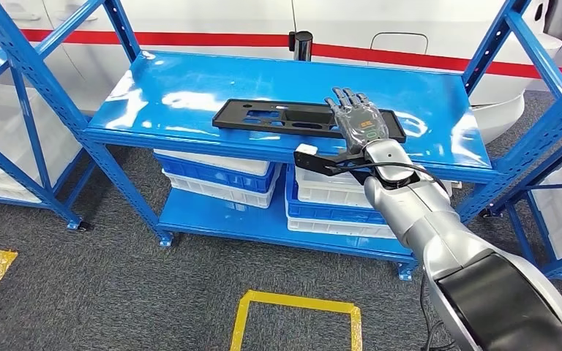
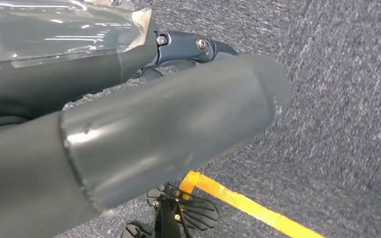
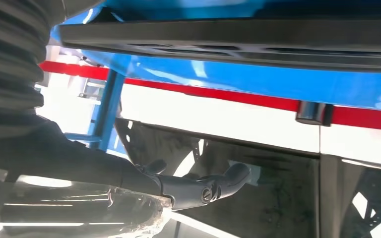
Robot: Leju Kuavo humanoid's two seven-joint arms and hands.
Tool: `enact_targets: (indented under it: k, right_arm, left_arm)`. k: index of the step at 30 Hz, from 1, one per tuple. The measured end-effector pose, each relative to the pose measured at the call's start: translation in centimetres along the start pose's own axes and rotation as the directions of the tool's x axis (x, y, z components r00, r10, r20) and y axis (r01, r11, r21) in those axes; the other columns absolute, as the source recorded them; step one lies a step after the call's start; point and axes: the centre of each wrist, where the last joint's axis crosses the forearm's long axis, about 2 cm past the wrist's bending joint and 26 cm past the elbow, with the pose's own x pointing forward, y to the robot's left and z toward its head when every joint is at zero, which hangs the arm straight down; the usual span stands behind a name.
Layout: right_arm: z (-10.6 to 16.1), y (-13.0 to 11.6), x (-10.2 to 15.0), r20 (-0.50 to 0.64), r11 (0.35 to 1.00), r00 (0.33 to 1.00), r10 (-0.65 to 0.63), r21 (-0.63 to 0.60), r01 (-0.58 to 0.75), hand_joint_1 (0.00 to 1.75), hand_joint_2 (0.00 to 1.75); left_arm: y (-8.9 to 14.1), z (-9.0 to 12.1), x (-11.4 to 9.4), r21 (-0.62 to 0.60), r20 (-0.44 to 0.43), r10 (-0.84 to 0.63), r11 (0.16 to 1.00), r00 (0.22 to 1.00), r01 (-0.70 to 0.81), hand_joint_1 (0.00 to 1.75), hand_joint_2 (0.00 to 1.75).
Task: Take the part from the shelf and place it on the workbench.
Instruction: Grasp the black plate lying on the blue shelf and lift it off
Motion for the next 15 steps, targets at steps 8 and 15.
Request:
enact_targets:
  k: [8,15]
  right_arm:
    - [0.38,0.76,-0.59,-0.013,1.000,1.000,0.004,0.029,-0.003,0.00,1.75]
    - [0.37,0.71,-0.91,-0.017,0.999,1.000,0.010,0.033,-0.010,0.00,1.75]
  left_arm:
    - [-0.07,0.07,-0.12,0.001,-0.005,0.010,1.000,1.000,-0.010,0.00,0.00]
    - [-0.14,0.08,-0.11,-0.007,-0.001,0.012,1.000,1.000,-0.012,0.00,0.00]
